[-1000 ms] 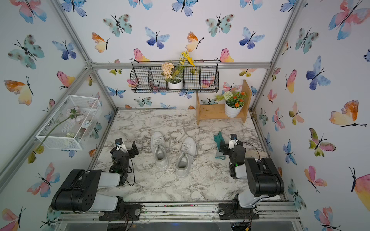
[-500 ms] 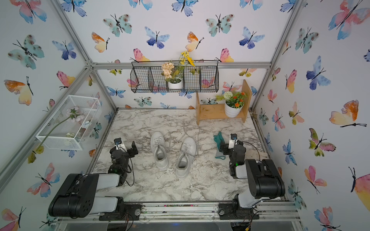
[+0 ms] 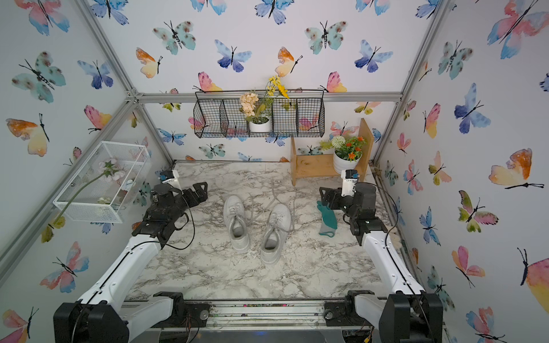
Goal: Tie the shoes
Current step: Adjust the shoe at the center of the board.
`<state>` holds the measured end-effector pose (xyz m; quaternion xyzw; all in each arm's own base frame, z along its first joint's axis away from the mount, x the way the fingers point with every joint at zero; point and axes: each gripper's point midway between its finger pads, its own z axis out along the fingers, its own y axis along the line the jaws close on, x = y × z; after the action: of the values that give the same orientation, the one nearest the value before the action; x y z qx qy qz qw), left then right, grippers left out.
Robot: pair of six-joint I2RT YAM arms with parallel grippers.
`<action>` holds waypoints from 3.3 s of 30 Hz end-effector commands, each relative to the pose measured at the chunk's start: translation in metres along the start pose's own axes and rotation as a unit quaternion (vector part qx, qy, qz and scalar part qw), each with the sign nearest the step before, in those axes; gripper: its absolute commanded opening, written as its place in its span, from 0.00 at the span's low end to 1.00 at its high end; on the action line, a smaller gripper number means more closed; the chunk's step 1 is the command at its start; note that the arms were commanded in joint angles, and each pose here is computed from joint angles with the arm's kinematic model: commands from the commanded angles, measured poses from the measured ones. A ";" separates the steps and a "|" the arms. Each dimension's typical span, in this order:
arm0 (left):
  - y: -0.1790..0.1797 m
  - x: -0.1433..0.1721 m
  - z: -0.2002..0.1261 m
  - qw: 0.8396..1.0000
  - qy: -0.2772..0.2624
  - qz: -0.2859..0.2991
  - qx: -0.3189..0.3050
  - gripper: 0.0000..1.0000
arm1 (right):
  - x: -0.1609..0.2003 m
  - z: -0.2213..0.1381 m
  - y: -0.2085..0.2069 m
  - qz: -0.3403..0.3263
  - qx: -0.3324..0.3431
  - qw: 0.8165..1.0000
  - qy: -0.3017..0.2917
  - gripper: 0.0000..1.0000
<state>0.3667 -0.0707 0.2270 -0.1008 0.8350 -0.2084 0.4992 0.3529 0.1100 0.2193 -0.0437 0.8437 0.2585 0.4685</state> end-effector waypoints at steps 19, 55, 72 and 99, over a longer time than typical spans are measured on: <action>-0.001 0.067 -0.015 0.993 0.116 -0.025 0.011 0.99 | 0.191 0.052 0.119 -0.065 -0.007 0.949 0.308 0.71; -0.001 0.044 -0.024 0.995 0.095 -0.005 -0.016 0.99 | 0.121 0.006 0.097 -0.155 0.088 0.952 0.248 0.75; -0.001 0.040 -0.032 0.996 0.090 0.001 -0.022 0.99 | 0.049 0.200 0.101 -0.215 0.059 0.947 0.232 0.73; 0.010 0.049 -0.024 0.994 0.104 0.012 -0.044 0.99 | 0.087 0.244 0.049 -0.157 0.051 0.940 0.300 0.66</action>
<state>0.3207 -0.0787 0.1895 -0.0915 0.8929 -0.1887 0.3985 0.4823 0.2791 0.0349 -0.2275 0.9440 0.0935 0.2197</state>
